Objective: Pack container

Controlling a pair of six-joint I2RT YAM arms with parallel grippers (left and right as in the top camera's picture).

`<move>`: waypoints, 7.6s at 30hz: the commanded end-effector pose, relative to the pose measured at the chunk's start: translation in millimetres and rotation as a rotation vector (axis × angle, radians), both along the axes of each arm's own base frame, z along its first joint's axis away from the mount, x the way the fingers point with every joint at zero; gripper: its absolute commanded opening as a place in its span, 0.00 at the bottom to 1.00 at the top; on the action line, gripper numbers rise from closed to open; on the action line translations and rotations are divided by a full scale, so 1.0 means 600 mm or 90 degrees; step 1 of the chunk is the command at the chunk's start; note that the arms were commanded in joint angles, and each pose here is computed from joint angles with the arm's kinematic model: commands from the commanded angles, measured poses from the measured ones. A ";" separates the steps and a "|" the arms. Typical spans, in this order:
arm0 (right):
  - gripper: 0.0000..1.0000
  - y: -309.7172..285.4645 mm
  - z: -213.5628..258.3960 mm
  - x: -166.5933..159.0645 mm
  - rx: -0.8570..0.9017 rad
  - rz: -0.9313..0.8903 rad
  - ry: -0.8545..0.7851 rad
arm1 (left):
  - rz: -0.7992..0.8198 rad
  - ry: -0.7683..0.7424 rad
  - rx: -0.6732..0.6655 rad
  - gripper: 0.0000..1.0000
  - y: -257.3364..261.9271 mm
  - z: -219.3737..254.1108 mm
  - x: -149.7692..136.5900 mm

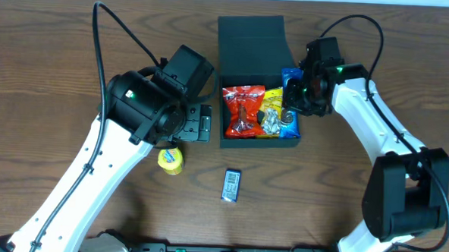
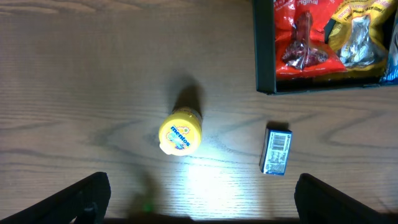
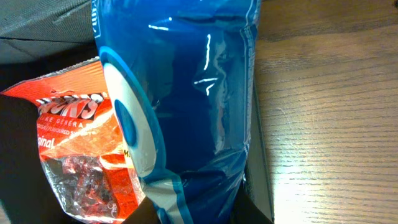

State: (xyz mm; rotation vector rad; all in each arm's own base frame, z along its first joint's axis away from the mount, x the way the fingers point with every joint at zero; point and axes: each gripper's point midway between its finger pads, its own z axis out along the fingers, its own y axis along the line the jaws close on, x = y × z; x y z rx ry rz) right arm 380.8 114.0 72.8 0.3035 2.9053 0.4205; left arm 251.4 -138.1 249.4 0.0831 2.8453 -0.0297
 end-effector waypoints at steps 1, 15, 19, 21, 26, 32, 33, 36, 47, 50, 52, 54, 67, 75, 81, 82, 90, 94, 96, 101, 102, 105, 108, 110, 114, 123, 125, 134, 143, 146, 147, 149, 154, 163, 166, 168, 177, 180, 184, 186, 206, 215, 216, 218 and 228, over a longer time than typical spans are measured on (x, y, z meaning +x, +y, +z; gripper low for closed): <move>0.01 0.005 -0.016 -0.010 -0.017 0.007 0.017 | -0.009 -0.011 -0.008 0.95 -0.001 0.012 -0.001; 0.49 0.008 -0.027 -0.013 -0.026 0.013 0.027 | -0.009 -0.011 -0.008 0.95 -0.001 0.012 -0.001; 0.71 0.010 -0.027 -0.014 -0.022 0.020 0.027 | -0.009 -0.012 -0.007 0.95 0.000 0.012 -0.001; 0.79 0.013 -0.026 -0.015 -0.016 0.022 0.028 | -0.009 -0.012 -0.007 0.95 0.000 0.012 -0.001; 0.99 0.037 -0.019 -0.020 0.039 0.036 0.037 | -0.009 -0.011 -0.007 0.95 0.000 0.012 -0.001; 0.99 0.077 0.010 -0.025 0.133 0.061 0.034 | -0.009 -0.011 -0.007 0.95 0.000 0.012 -0.001; 0.99 0.080 0.018 -0.023 0.140 0.064 0.027 | -0.009 -0.011 -0.007 0.95 0.000 0.012 -0.001; 0.99 0.080 0.058 -0.011 0.141 0.067 -0.018 | -0.010 -0.011 -0.007 0.95 0.000 0.012 -0.001; 0.99 0.049 0.202 -0.008 0.097 0.056 -0.168 | -0.011 -0.011 -0.007 0.95 0.000 0.012 -0.001; 0.99 0.054 0.192 -0.019 0.095 0.062 -0.146 | -0.011 -0.011 -0.007 0.95 0.000 0.012 -0.001; 0.99 0.065 0.181 -0.027 0.091 0.084 -0.132 | -0.011 -0.012 -0.007 0.95 0.000 0.012 -0.001; 0.99 0.082 0.168 -0.034 0.088 0.108 -0.119 | -0.011 -0.011 -0.007 0.95 0.000 0.012 -0.001; 0.99 0.131 0.040 -0.090 0.037 0.190 0.046 | -0.011 -0.011 -0.007 0.95 0.000 0.012 -0.001; 0.99 0.104 0.022 -0.093 -0.023 0.178 0.064 | -0.011 -0.011 -0.007 0.95 0.000 0.012 -0.001; 0.99 0.078 0.015 -0.100 -0.077 0.169 0.079 | -0.011 -0.011 -0.007 0.95 0.000 0.012 -0.001; 0.99 0.075 0.015 -0.100 -0.082 0.168 0.078 | -0.011 -0.011 -0.007 0.95 0.000 0.012 -0.001; 0.99 0.096 0.027 -0.082 -0.043 0.172 0.043 | -0.011 -0.011 -0.007 0.95 0.000 0.012 -0.001; 0.99 0.106 0.045 -0.058 -0.018 0.168 0.003 | -0.011 -0.011 -0.006 0.95 0.000 0.012 -0.001; 0.99 0.101 0.052 -0.041 -0.013 0.157 -0.020 | -0.011 -0.011 -0.006 0.95 0.000 0.012 -0.001; 0.99 0.075 0.062 0.005 -0.004 0.118 -0.070 | -0.011 -0.011 -0.006 0.95 0.000 0.012 -0.001; 0.99 0.066 0.064 0.016 -0.006 0.108 -0.082 | -0.011 -0.011 -0.006 0.95 0.000 0.012 -0.001; 0.99 0.045 0.072 0.044 -0.007 0.082 -0.116 | -0.011 -0.011 -0.007 0.95 0.000 0.012 -0.001; 0.99 0.027 0.078 0.062 -0.001 0.062 -0.135 | -0.011 -0.011 -0.007 0.95 0.000 0.012 -0.001; 0.99 0.024 0.080 0.065 0.008 0.060 -0.136 | -0.011 -0.012 -0.007 0.95 0.000 0.012 -0.001; 0.99 0.030 0.082 0.065 0.024 0.065 -0.137 | -0.011 -0.017 -0.010 0.95 -0.003 0.013 0.002; 0.99 0.098 0.133 0.071 0.165 0.134 -0.178 | -0.012 -0.019 -0.011 0.95 -0.003 0.013 0.003; 0.99 0.097 0.150 0.079 0.160 0.139 -0.196 | -0.012 -0.019 -0.011 0.95 -0.003 0.013 0.003; 0.99 0.021 0.125 0.087 -0.003 0.075 -0.182 | -0.011 -0.019 -0.012 0.95 -0.004 0.013 0.004; 0.99 0.012 0.110 0.089 -0.030 0.073 -0.174 | -0.011 -0.025 -0.016 0.95 -0.006 0.015 0.007; 0.99 0.017 0.091 0.088 -0.032 0.080 -0.158 | -0.011 -0.025 -0.016 0.95 -0.006 0.015 0.007; 0.99 0.020 0.085 0.087 -0.033 0.083 -0.152 | -0.011 -0.025 -0.016 0.95 -0.006 0.015 0.007; 0.99 0.026 0.072 0.085 -0.034 0.089 -0.140 | -0.011 -0.025 -0.016 0.95 -0.006 0.015 0.007; 0.99 0.040 0.062 0.081 -0.035 0.102 -0.132 | -0.011 -0.025 -0.016 0.95 -0.006 0.015 0.007; 0.99 0.051 0.028 0.069 -0.042 0.115 -0.099 | -0.011 -0.025 -0.016 0.95 -0.006 0.015 0.007; 0.99 0.048 0.008 0.063 -0.048 0.116 -0.076 | -0.011 -0.025 -0.015 0.95 -0.006 0.015 0.007; 0.99 0.040 0.002 0.060 -0.064 0.112 -0.067 | -0.011 -0.025 -0.015 0.95 -0.006 0.015 0.007; 0.99 0.031 0.002 0.060 -0.084 0.104 -0.064 | -0.011 -0.025 -0.015 0.95 -0.006 0.015 0.007; 0.99 0.031 0.026 0.065 -0.079 0.098 -0.087 | -0.011 -0.025 -0.015 0.95 -0.006 0.015 0.007; 0.99 0.024 0.100 0.076 -0.068 0.086 -0.154 | -0.016 -0.025 -0.014 0.95 -0.006 0.015 0.007; 0.99 0.019 0.133 0.075 -0.063 0.080 -0.183 | -0.016 -0.025 -0.014 0.95 -0.006 0.015 0.007; 0.99 0.075 0.248 -0.024 0.521 0.432 -0.341 | -0.016 -0.012 -0.005 0.95 0.000 0.012 -0.001; 0.99 0.073 0.170 -0.008 0.624 0.356 -0.255 | -0.016 -0.029 -0.016 0.95 -0.007 0.016 0.009; 0.99 0.073 0.158 0.000 0.631 0.339 -0.237 | -0.016 -0.029 -0.017 0.95 -0.008 0.016 0.010; 0.99 0.075 0.137 0.015 0.647 0.321 -0.220 | -0.016 -0.029 -0.017 0.95 -0.007 0.016 0.009; 0.99 0.069 0.104 0.059 0.605 0.270 -0.206 | -0.016 -0.029 -0.017 0.95 -0.007 0.016 0.010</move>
